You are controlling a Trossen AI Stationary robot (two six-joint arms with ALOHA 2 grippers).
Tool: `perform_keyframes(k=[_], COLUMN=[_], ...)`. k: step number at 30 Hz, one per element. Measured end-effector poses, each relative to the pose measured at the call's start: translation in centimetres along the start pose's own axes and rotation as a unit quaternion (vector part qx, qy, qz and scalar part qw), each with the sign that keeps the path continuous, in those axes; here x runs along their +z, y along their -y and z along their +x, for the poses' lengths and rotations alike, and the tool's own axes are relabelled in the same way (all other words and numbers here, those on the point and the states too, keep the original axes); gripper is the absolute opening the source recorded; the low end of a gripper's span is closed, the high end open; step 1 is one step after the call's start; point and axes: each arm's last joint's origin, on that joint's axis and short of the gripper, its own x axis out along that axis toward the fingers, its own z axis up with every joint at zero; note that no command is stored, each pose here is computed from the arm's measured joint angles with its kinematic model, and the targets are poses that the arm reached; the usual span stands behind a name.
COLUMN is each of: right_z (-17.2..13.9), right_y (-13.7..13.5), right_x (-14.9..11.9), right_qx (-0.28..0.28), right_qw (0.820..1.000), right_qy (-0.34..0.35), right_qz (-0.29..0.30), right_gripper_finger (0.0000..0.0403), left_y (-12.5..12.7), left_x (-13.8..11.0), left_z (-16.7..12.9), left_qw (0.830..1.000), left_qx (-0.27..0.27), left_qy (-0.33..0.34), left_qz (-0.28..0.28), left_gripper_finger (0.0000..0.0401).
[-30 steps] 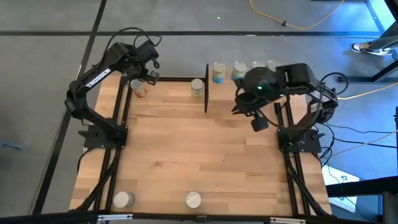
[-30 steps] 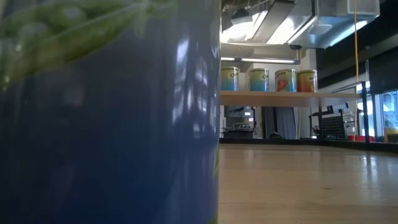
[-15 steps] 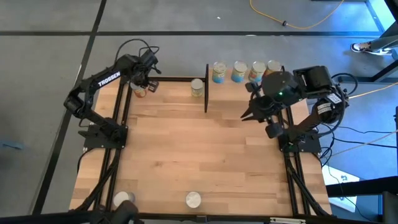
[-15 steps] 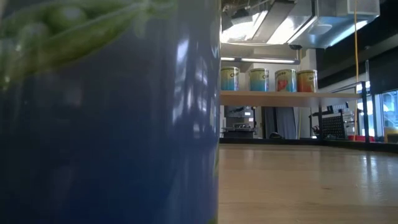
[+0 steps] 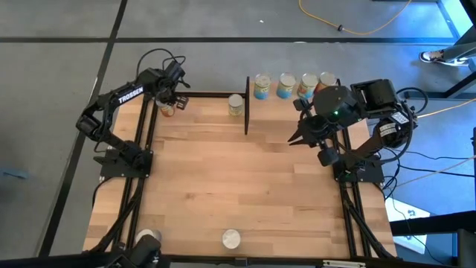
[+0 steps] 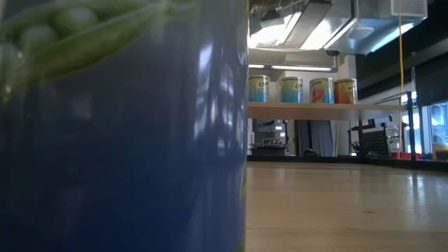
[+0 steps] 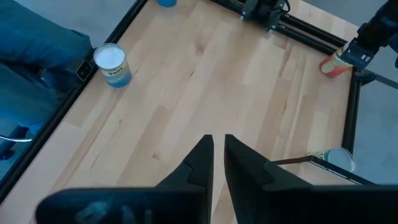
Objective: Pick and place cans onto a shelf
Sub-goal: Put the canned pineapples on the shelf
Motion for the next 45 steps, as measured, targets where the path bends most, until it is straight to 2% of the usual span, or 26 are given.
perform_keyframes(k=[5, 13, 19, 23, 28, 31, 37, 45], right_z=[0.0, 0.0, 0.0, 0.0, 0.0, 0.0, 0.0, 0.0], right_y=[0.0, 0.0, 0.0, 0.0, 0.0, 0.0, 0.0, 0.0], right_x=[0.0, 0.0, 0.0, 0.0, 0.0, 0.0, 0.0, 0.0], right_qx=[0.000, 0.000, 0.000, 0.000, 0.000, 0.000, 0.000, 0.000], right_qw=[1.000, 1.000, 1.000, 1.000, 1.000, 1.000, 1.000, 1.000], right_qy=[0.000, 0.000, 0.000, 0.000, 0.000, 0.000, 0.000, 0.000], right_qz=[0.000, 0.000, 0.000, 0.000, -0.001, -0.002, -0.002, 0.000], right_gripper_finger=[0.0042, 0.0042, 0.0042, 0.0042, 0.0042, 0.0042, 0.0042, 0.0042], left_y=[0.1, 0.6, 0.7, 0.7, 0.6, 0.6, 1.2, 3.6], left_x=[0.1, 0.4, 0.7, 0.7, 0.5, 0.3, -1.0, -3.4], left_z=[0.1, 1.8, 2.6, 2.6, 2.6, 2.6, 1.4, -2.5], left_qw=[1.000, 1.000, 0.999, 0.998, 0.996, 0.995, 0.991, 0.987], left_qx=[-0.004, 0.005, 0.042, 0.043, 0.041, 0.041, 0.034, 0.020], left_qy=[0.002, -0.027, -0.029, -0.031, -0.042, -0.054, -0.079, -0.036], left_qz=[0.000, 0.004, 0.009, 0.037, 0.065, 0.069, 0.104, 0.152], left_gripper_finger=[0.0050, 0.0050, 0.0050, 0.0050, 0.0009, 0.0003, 0.0001, 0.0001])
